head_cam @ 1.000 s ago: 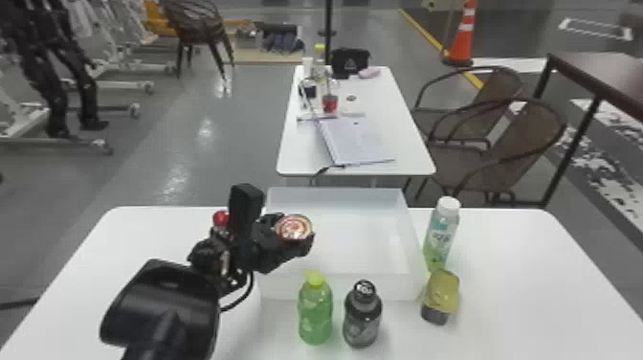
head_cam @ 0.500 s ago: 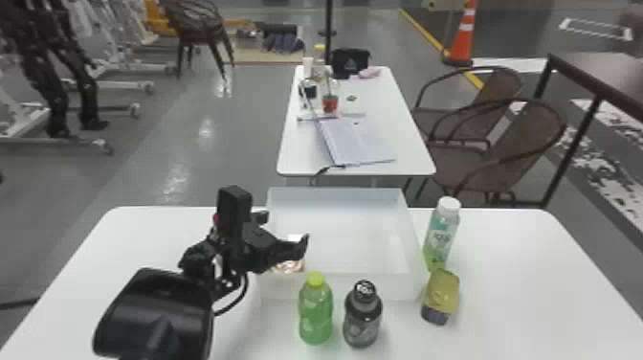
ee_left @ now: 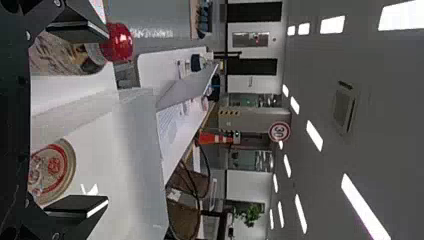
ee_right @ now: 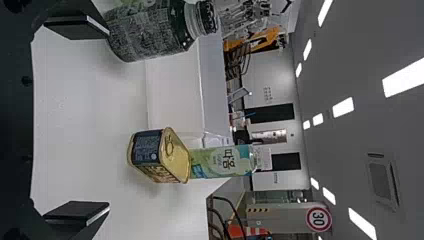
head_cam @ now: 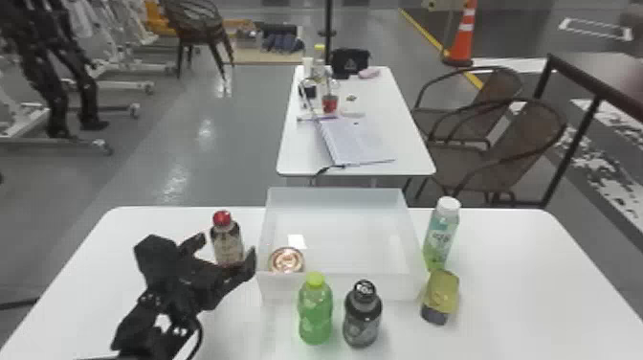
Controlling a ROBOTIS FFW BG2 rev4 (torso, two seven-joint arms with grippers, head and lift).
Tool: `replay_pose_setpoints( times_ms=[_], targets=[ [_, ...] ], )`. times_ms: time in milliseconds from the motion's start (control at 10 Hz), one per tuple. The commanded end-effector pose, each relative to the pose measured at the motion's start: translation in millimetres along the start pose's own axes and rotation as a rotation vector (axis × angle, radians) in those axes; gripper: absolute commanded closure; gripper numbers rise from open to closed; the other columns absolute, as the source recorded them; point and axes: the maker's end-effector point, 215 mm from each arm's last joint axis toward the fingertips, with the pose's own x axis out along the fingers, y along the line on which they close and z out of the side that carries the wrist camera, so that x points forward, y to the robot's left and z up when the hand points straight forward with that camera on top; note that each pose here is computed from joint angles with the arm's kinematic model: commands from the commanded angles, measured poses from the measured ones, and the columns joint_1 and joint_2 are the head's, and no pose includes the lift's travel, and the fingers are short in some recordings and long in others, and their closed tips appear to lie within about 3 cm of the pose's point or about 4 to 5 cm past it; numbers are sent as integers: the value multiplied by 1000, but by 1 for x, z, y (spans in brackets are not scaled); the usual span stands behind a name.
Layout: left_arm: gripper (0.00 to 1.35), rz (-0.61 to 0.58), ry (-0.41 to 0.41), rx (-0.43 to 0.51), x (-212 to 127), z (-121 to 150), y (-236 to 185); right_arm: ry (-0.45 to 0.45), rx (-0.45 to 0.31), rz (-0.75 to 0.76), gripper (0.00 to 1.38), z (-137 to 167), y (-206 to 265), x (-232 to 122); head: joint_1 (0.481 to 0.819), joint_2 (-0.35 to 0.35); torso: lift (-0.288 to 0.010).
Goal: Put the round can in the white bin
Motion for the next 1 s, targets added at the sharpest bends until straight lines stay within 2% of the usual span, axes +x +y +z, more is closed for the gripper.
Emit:
replay_pose_setpoints(
  times_ms=[0,100,300,400,500,700,900],
  targets=[
    [154,77,-21,-9,-38,-3,28,-1,-3,0,88,1,-1,0,549,0,-100],
    [154,125,-37,-26,-59,-8,43,0,-2,-1,88,1,-1,-2,549,0,-100],
    [154,204,-118,8,-100,-1,61,-2,-9,4,88,2,-1,-1,549,0,-100],
    [154,255,-123,20,-127,-10,69,-4,-8,3,88,3,-1,-1,549,0,-100],
    [154,295,-90,-17,-150,-31,75,-5,-7,4,90,4,-1,-2,549,0,-100],
    [154,333,-40,13,-186,-54,82,-3,-12,-3,90,4,-5,-6,549,0,-100],
    [154,361,-28,3,-197,-62,79,-2,-12,-7,90,4,-6,-8,549,0,-100]
  ],
)
